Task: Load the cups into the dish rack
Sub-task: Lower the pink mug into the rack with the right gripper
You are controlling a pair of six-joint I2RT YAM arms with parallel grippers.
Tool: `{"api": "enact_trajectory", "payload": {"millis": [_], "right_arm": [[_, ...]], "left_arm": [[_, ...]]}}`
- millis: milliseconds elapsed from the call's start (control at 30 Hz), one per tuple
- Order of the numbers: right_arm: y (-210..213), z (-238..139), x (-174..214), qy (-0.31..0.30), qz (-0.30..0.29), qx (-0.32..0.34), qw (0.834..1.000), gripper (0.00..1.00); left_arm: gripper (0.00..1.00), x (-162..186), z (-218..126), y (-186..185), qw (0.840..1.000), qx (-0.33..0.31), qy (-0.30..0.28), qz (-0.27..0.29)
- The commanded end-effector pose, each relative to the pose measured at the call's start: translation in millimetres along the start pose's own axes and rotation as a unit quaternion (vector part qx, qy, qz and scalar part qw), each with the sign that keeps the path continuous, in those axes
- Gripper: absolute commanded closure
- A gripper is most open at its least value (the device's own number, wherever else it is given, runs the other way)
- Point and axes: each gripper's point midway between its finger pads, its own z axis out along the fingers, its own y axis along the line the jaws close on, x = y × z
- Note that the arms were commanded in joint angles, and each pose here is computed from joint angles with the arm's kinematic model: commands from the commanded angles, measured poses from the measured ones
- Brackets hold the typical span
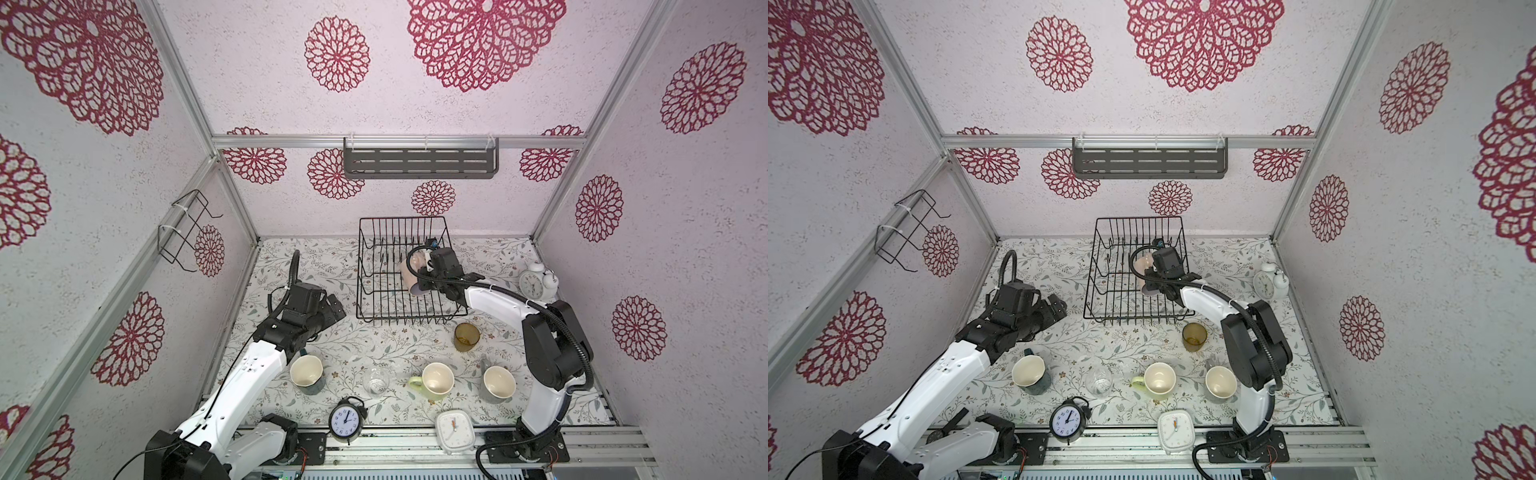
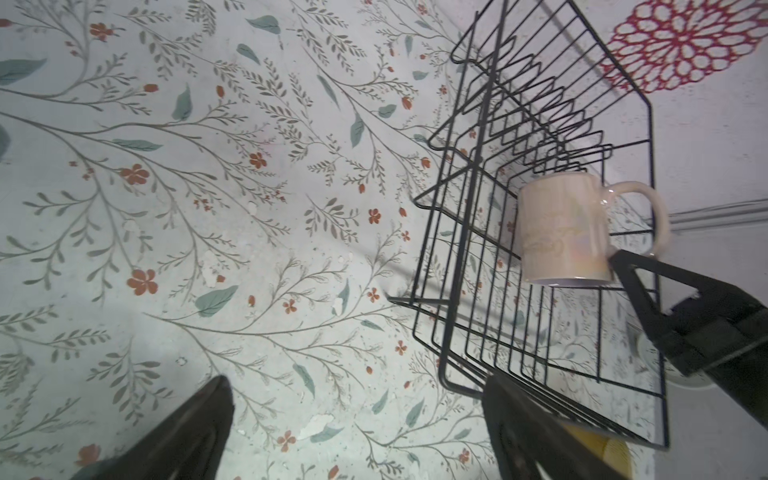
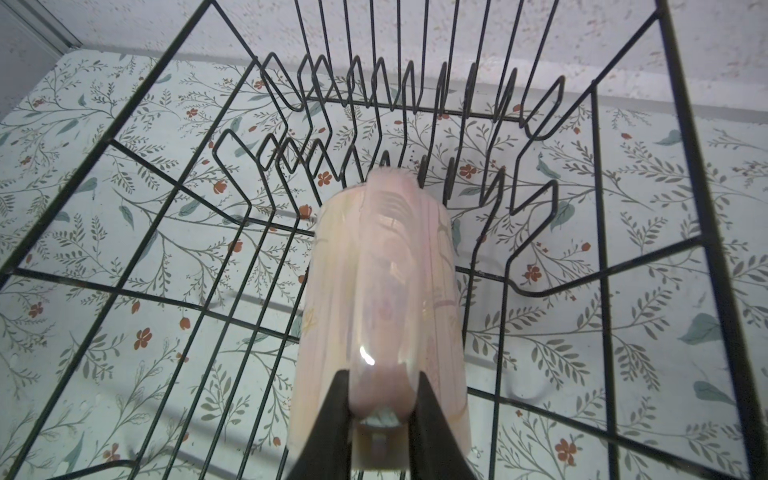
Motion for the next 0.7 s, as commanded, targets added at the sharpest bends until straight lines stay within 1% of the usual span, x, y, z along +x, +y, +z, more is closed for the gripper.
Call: {"api": "enact_trajectory", "payload": {"millis": [0,67,200,233,267,300,333,400,500,633,667], "right_arm": [[13.7,-33.0,-49.9,-0.057,-0.019,-0.023,0.998,1.00],[11.2,-30.5,-41.7,-0.039,-0.021,-0.018,0.999,1.00],[11.5,-27.2,-26.1,-0.002,-0.034,-0.021,0.999,1.00],[11.8,-26.8,-22.9,0.007,-0.039,-0.022,0.999,0.94],[11.6,-27.0,-21.5,0.013,-0.043,-0.021,0.999,0.84],[11.4,-26.7,-20.9,0.017,-0.046,-0.020,0.999,0.80],[10.9,-26.8,-22.2,0.019,-0.051,-0.019,0.998,0.77],[9.3,-27.0,-25.3,0.026,-0.055,-0.015,0.998,0.74],[6.6,-25.9,-29.7,0.052,-0.041,-0.013,0.998,0.65],[8.7,-25.0,-34.7,0.083,-0.044,-0.014,0.996,0.55],[8.7,-23.5,-34.8,0.089,-0.047,-0.013,0.995,0.54]], "left_arm": [[0.03,-17.0,-16.3,-35.5,0.997,0.074,-0.016,-0.001],[0.03,-18.5,-19.8,-44.2,0.996,0.092,-0.015,-0.001],[0.03,-17.8,-21.2,-48.8,0.995,0.100,-0.012,-0.004],[0.03,-17.3,-21.4,-50.1,0.995,0.103,-0.011,-0.003],[0.03,-16.3,-20.6,-49.6,0.995,0.102,-0.010,-0.003],[0.03,-16.5,-20.9,-50.3,0.995,0.102,-0.010,-0.003],[0.03,-14.9,-19.6,-49.6,0.995,0.101,-0.008,-0.003],[0.03,-15.1,-19.1,-49.4,0.995,0.101,-0.008,-0.005],[0.03,-13.5,-18.3,-49.9,0.995,0.102,-0.006,-0.005],[0.03,-12.2,-17.6,-48.3,0.995,0.099,-0.005,-0.005],[0.03,-11.6,-16.8,-47.8,0.995,0.099,-0.004,-0.005]]}}
